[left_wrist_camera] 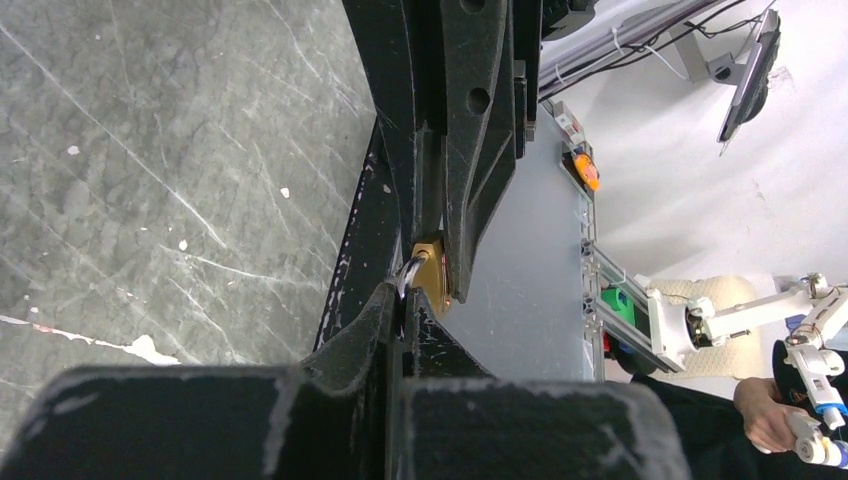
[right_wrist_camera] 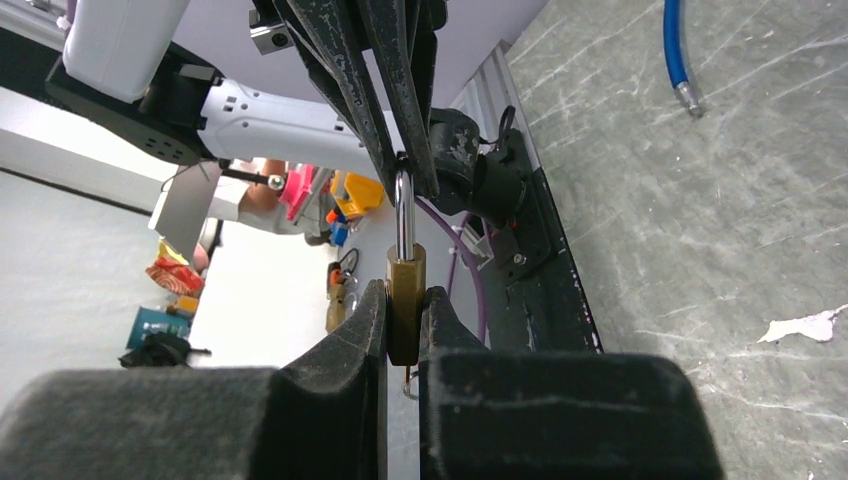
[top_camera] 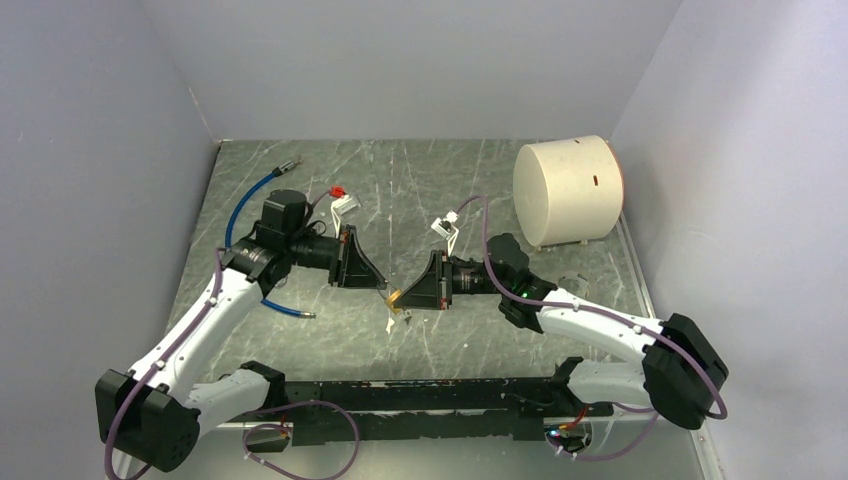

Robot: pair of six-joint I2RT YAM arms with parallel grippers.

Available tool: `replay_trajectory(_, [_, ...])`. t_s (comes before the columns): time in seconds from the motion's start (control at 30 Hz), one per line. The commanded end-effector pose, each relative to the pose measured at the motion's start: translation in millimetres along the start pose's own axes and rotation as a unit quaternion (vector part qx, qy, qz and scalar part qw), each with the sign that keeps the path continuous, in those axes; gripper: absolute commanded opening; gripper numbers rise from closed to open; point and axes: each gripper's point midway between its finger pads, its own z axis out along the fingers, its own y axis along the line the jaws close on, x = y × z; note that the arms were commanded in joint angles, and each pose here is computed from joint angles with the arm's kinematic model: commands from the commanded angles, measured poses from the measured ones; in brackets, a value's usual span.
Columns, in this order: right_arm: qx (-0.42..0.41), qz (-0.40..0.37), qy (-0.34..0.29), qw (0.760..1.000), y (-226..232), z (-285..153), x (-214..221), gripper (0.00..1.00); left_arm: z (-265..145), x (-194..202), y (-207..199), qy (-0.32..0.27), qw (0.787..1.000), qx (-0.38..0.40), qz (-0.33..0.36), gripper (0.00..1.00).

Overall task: Lock with the key
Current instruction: Lock the lock.

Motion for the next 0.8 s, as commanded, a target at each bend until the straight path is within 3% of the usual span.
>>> replay_trajectory(0.0, [-0.032,-0.044,-0.112,0.992,24,4,-54,0.00,1,9,-15,0.013,0.999,0.029,-0.002,0.02])
replay_trajectory(0.77, [0.027,0.044,-0.143,0.988,-25,3,-63,0.00,17,33,2,0.005,0.998,0.017,-0.053,0.03])
